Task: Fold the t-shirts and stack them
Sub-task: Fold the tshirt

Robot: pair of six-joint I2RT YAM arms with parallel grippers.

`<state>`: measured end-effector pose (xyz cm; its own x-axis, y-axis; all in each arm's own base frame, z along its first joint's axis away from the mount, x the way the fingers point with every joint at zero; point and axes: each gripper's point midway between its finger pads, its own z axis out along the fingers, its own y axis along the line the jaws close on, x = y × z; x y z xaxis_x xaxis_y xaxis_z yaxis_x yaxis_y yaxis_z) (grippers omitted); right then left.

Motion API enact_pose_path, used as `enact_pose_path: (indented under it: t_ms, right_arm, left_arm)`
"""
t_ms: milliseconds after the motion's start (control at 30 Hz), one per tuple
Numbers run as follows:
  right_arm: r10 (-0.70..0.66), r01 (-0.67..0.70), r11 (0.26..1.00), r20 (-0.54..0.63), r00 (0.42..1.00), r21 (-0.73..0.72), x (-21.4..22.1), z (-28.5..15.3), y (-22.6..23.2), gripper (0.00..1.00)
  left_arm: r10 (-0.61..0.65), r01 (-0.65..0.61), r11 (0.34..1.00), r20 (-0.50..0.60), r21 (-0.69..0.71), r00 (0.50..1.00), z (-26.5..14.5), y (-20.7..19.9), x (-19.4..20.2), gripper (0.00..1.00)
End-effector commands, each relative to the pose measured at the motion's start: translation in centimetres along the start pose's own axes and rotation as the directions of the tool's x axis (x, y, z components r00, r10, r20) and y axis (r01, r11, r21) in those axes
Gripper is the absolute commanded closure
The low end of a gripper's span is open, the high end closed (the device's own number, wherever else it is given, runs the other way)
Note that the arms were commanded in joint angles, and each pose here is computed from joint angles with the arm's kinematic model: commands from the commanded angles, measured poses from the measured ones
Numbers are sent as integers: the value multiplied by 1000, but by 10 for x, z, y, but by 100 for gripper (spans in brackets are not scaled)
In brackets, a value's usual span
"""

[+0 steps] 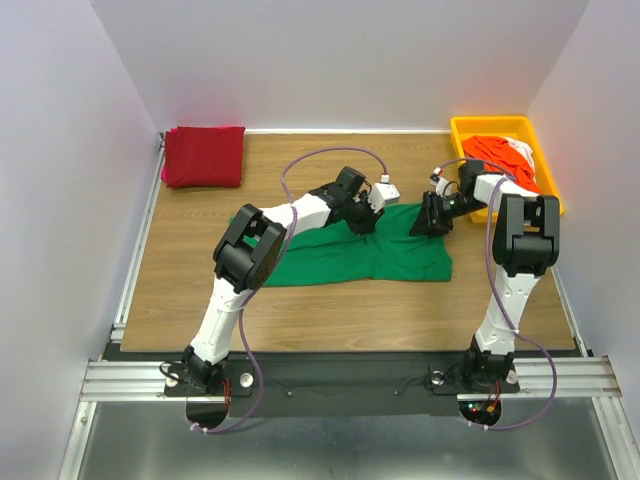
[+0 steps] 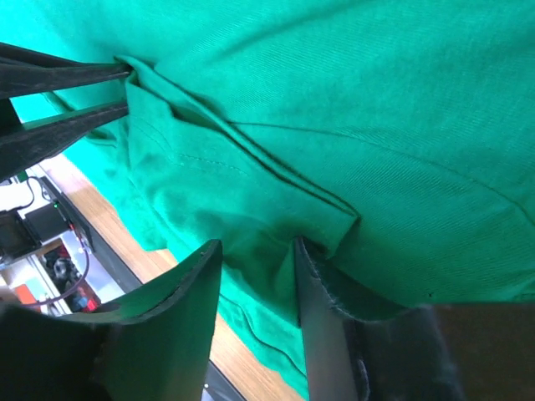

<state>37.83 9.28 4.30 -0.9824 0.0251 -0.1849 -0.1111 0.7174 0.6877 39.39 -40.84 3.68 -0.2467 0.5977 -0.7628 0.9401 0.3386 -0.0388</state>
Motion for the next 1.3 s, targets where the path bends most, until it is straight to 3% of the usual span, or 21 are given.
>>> enact_pose_path:
  t_ms: [0, 300, 400, 633, 1000, 1267]
  right_arm:
    - [-39, 39, 999, 24, 999, 23, -12, -4, 1, 57]
    - [-203, 212, 976, 136, 970, -51, -26, -29, 43, 92]
    - [-277, 288, 956, 153, 949, -54, -26, -32, 53, 98]
    - [-395, 399, 917, 131, 909, -3, -17, -27, 44, 99]
    - [-479, 442, 869, 153, 864, 223, -26, -26, 5, 97]
    - [-513, 458, 851, 219, 830, 258, -38, -34, 13, 92]
  left_arm:
    - [16, -15, 1000, 44, -6, 999, -2, 1, -24, 69]
    - [8, -8, 1000, 39, -1, 999, 0, -1, -22, 69]
    - [-1, 1, 1000, 45, 7, 999, -2, -2, -24, 77]
    - [-9, 8, 1000, 104, 16, 995, -21, -10, -43, 100]
    - [19, -8, 998, 178, -66, 984, -55, -6, -69, 100]
    - [19, -11, 997, 115, -71, 993, -40, -2, -43, 100]
